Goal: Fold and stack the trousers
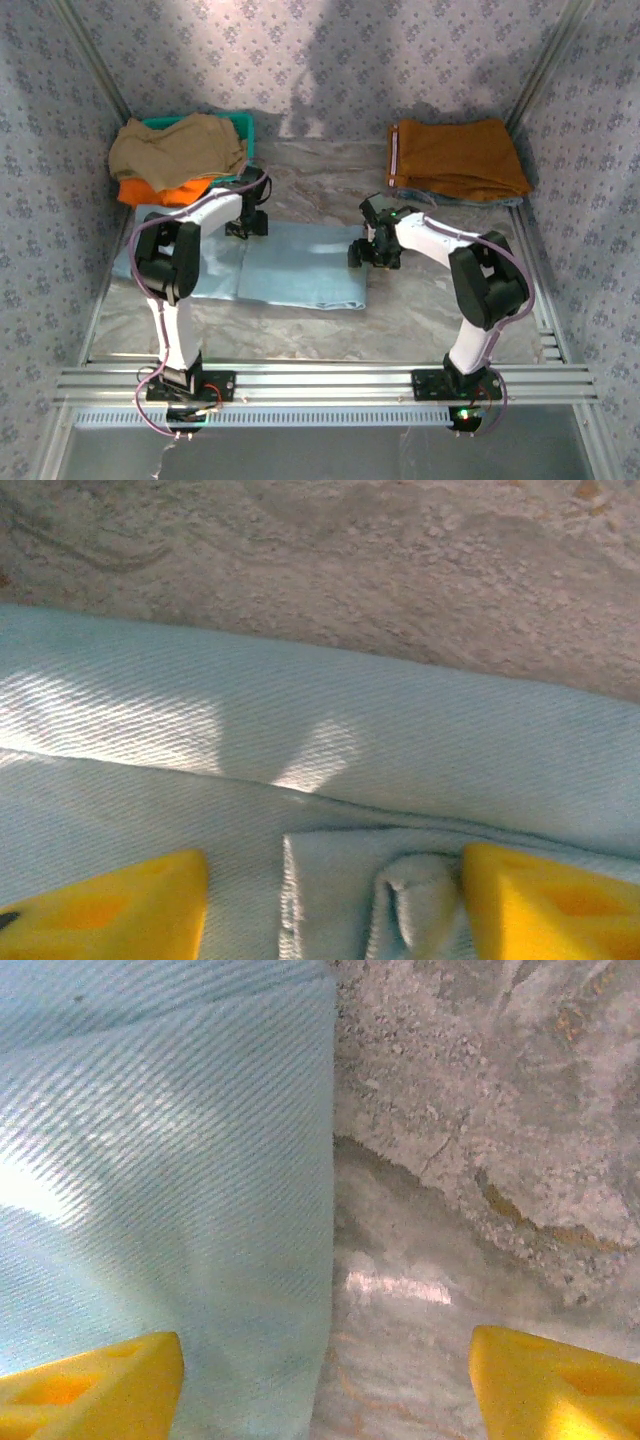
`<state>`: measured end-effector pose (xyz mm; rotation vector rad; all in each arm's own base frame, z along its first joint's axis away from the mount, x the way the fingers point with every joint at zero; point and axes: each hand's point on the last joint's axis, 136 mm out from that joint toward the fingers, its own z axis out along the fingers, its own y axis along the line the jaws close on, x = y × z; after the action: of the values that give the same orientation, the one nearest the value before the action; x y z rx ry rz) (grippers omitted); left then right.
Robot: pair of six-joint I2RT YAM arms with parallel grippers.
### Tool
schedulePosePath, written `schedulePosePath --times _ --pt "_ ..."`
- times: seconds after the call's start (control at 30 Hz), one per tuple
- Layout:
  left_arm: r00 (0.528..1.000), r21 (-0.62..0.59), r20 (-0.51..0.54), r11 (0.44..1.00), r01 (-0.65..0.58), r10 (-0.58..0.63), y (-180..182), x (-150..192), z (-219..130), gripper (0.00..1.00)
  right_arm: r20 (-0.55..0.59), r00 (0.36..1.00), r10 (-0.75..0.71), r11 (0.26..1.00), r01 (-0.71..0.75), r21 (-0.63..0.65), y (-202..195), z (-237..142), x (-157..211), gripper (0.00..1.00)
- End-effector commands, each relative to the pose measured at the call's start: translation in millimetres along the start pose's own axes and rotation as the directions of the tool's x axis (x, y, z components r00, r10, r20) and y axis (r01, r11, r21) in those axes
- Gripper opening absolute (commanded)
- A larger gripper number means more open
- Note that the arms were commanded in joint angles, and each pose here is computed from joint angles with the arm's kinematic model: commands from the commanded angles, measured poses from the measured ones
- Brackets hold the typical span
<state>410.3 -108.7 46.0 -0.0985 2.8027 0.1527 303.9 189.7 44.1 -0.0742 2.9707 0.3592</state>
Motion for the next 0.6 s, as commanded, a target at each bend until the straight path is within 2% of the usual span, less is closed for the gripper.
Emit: schedulePosePath --times 0.0,0.07,0.13,0.17,0.2,0.27,0.33,0.4,0.57 --pt "0.997 0.043 0.073 0.999 0.027 -0.03 0 -10 -36 0.82 0.014 1.0 0.021 0.998 -0.02 -0.064 5 -26 4 0.77" --pt "0.994 0.056 0.105 0.998 0.027 -0.032 -4 -9 -61 0.85 0.049 0.999 0.023 0.996 -0.019 -0.085 11 -39 -2 0.76" --pt "0.994 0.068 0.109 0.998 0.008 -0.015 -12 1 -77 0.85 0.072 0.997 0.027 0.992 -0.018 -0.126 23 -47 -8 0.71" --pt "0.994 0.072 0.114 0.997 -0.004 -0.004 -16 5 -84 0.83 0.081 0.996 0.025 0.989 -0.012 -0.15 30 -47 -12 0.63" --pt "0.994 0.076 0.113 0.997 -0.009 0.0 -20 10 -88 0.81 0.085 0.996 0.026 0.986 -0.011 -0.169 37 -46 -17 0.5" --pt "0.995 0.119 0.101 0.993 -0.004 -0.008 -33 23 -89 0.74 0.089 0.996 0.03 0.982 -0.013 -0.188 48 -37 -30 0.22" --pt "0.998 0.15 0.069 0.989 -0.01 0.0 -43 41 -79 0.67 0.083 0.996 0.041 0.981 -0.024 -0.193 52 -23 -44 0.08" --pt "0.998 0.155 0.058 0.988 0.006 -0.015 -47 50 -64 0.57 0.063 0.997 0.055 0.981 -0.042 -0.189 50 -5 -55 0.01" --pt "0.999 0.127 0.013 0.991 0.029 -0.031 -38 73 -26 0.57 -0.006 0.996 0.094 0.988 -0.094 -0.12 29 35 -63 0.01"
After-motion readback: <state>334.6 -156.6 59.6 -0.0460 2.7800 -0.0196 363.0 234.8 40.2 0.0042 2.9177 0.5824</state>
